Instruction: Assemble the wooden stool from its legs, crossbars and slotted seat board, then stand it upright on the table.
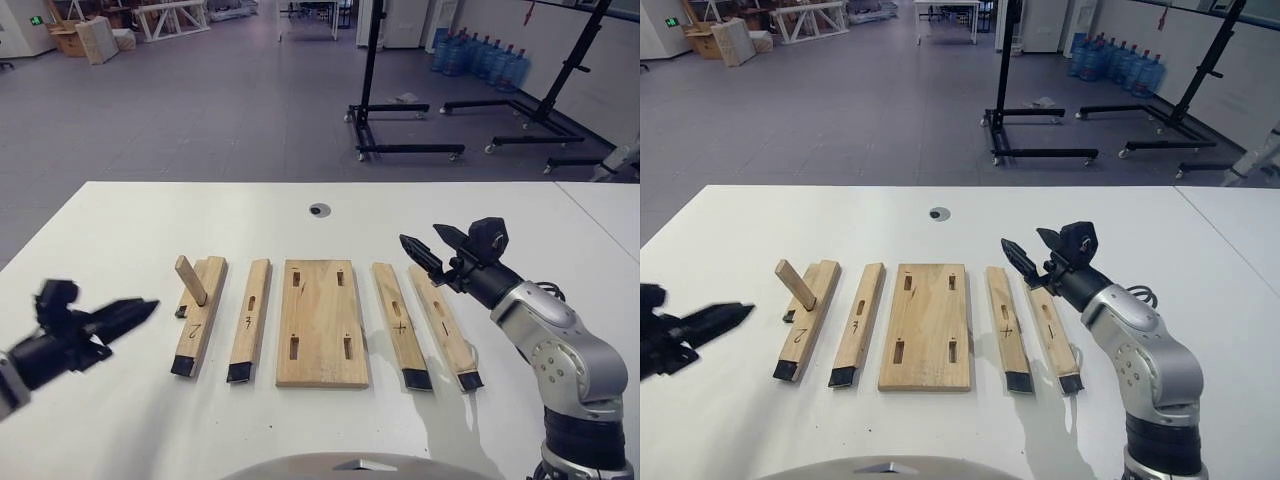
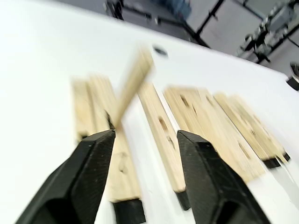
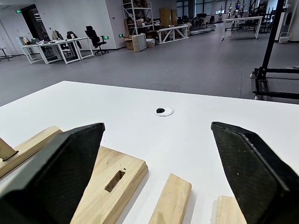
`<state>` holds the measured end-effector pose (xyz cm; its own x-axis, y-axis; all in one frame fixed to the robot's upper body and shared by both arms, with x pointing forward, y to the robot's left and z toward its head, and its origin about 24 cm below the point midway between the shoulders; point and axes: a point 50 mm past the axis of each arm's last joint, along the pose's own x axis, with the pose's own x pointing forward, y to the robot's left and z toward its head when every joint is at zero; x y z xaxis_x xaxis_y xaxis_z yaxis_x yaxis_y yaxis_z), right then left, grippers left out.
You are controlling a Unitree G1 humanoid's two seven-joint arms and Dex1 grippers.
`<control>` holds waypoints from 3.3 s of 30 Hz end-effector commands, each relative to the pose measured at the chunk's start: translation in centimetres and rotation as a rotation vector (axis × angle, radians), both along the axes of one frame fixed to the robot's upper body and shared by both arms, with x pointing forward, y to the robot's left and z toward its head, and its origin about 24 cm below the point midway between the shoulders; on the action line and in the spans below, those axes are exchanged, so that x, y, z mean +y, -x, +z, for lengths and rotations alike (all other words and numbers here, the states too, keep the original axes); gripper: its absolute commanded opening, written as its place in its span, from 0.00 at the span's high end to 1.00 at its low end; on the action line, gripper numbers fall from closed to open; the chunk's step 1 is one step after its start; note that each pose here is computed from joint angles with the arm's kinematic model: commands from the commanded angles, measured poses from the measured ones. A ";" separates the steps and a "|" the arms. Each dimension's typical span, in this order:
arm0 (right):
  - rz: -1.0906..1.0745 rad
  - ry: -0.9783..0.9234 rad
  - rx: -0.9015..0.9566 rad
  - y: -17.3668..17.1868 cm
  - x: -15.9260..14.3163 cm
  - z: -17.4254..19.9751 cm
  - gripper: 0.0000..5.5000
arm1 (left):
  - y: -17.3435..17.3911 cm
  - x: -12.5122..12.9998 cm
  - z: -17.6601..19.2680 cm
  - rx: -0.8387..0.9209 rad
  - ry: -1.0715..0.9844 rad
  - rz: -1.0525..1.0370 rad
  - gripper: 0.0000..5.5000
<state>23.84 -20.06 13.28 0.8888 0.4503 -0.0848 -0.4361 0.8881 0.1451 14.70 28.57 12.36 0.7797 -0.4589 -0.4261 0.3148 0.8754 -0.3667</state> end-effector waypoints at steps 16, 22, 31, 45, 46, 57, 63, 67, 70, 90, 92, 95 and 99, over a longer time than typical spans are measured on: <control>0.054 -0.055 0.006 -0.5 3.1 -0.3 0.24 | -0.9 -8.2 -3.1 0.078 -0.416 0.196 0.06; 0.055 -0.060 0.009 -0.6 3.2 -0.4 0.24 | -1.2 -7.4 -3.5 0.091 -0.459 0.288 0.06; 0.076 -0.052 0.012 -1.1 3.5 -0.4 0.24 | -1.1 -7.1 -6.8 0.198 -0.434 0.328 0.06; 0.089 -0.049 0.004 -1.4 3.6 0.0 0.24 | -0.9 -7.1 -8.9 0.199 -0.416 0.301 0.33; 0.090 -0.050 0.005 -1.4 3.6 0.0 0.24 | -0.8 -7.0 -9.0 0.203 -0.415 0.304 0.35; 0.093 -0.054 0.006 -1.8 3.7 0.1 0.24 | -2.0 -7.0 -8.7 0.163 -0.413 0.315 0.63; 0.077 -0.056 0.004 -2.1 3.1 0.2 0.24 | -5.9 -7.1 -5.4 -0.010 -0.321 0.301 0.63; 0.063 -0.039 -0.006 -3.0 2.0 0.7 0.24 | -9.2 -6.8 -1.1 -0.194 -0.158 0.247 0.63; 0.040 -0.096 -0.005 -4.4 0.6 1.9 0.24 | -11.2 -7.2 3.9 -0.339 0.126 0.110 0.63; 0.706 -0.792 0.174 -4.1 4.4 11.6 0.24 | -8.3 -14.1 6.7 -0.209 0.846 -0.591 0.63; 0.680 -0.790 0.185 -4.3 4.6 11.3 0.21 | -8.1 -14.2 6.8 -0.202 0.859 -0.602 0.63; 0.667 -0.811 0.208 -4.7 4.9 11.0 0.13 | -7.9 -14.5 6.8 -0.184 0.872 -0.623 0.63; 0.728 -0.856 0.191 -4.4 6.1 12.1 0.04 | -7.8 -15.1 6.3 -0.152 0.870 -0.634 0.63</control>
